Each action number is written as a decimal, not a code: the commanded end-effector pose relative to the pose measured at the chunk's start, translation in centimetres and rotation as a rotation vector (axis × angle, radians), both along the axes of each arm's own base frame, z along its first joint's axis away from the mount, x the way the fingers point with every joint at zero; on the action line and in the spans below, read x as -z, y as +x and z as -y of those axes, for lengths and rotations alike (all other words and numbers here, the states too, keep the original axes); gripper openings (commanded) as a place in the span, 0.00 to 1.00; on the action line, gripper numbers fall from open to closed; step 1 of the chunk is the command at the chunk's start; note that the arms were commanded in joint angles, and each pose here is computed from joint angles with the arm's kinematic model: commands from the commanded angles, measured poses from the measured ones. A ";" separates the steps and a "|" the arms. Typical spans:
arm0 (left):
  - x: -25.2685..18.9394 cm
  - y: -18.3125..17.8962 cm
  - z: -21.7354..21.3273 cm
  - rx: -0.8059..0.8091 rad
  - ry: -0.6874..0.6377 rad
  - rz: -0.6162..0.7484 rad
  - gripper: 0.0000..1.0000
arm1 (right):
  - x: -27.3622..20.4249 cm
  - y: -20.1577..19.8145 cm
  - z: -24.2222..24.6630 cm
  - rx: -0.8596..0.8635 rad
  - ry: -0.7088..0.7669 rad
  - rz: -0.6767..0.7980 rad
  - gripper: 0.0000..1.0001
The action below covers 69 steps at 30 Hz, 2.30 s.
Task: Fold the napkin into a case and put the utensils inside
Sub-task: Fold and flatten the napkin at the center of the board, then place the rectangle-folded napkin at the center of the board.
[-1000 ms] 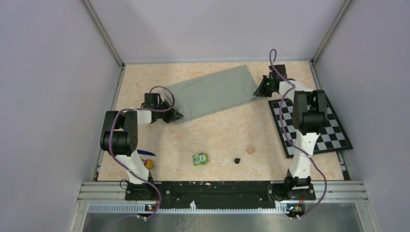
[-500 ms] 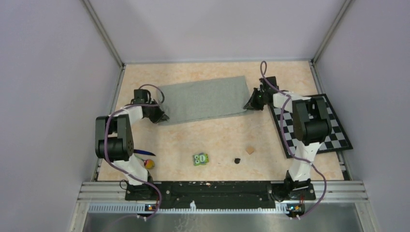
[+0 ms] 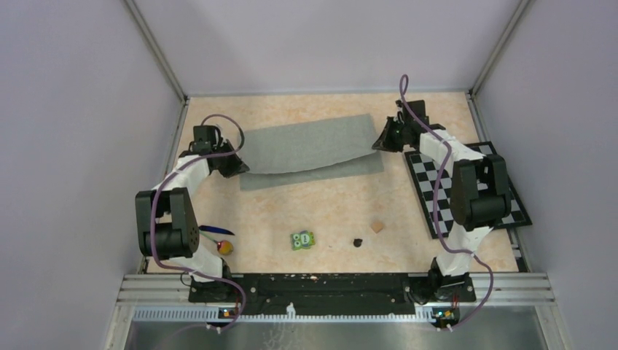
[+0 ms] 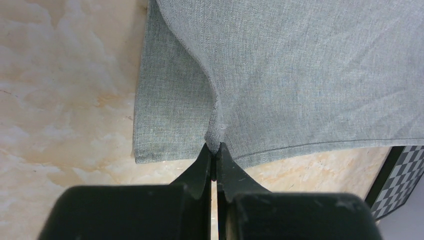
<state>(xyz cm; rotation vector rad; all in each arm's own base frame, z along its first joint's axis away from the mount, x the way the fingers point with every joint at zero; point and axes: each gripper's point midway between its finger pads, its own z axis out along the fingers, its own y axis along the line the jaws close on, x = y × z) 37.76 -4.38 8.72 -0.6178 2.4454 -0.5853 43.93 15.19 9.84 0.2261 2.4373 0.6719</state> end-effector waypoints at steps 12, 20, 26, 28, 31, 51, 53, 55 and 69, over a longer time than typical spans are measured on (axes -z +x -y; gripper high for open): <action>2.6 -2.1 0.5 0.015 -0.034 -0.034 0.00 | 2.0 -0.9 0.7 -0.008 -0.019 -0.006 0.00; 4.4 -1.6 0.7 -0.022 -0.069 -0.052 0.00 | 4.5 0.5 0.6 -0.012 -0.035 -0.026 0.00; 4.3 -1.8 0.1 -0.053 -0.039 -0.042 0.00 | 5.5 -0.1 0.7 -0.010 -0.037 -0.046 0.00; 3.6 -1.6 0.1 -0.051 -0.041 -0.018 0.00 | 5.4 -0.2 0.7 -0.011 -0.036 -0.048 0.00; 2.2 -0.9 -0.1 -0.056 -0.033 0.018 0.00 | 4.8 0.0 0.7 -0.011 -0.037 -0.032 0.00; 5.0 -2.4 -0.5 -0.091 -0.044 -0.046 0.02 | 5.5 -0.6 0.3 -0.016 -0.004 -0.054 0.00; 4.2 -2.1 -0.7 -0.088 -0.029 -0.041 0.11 | 3.8 -0.5 0.2 -0.030 -0.008 -0.034 0.10; 2.1 -1.3 -1.9 -0.108 0.035 -0.003 0.29 | 1.4 -0.6 0.5 -0.035 -0.057 0.003 0.29; 0.0 1.0 2.7 0.050 -0.159 0.086 0.75 | -2.1 0.3 -4.3 -0.170 0.167 0.085 0.49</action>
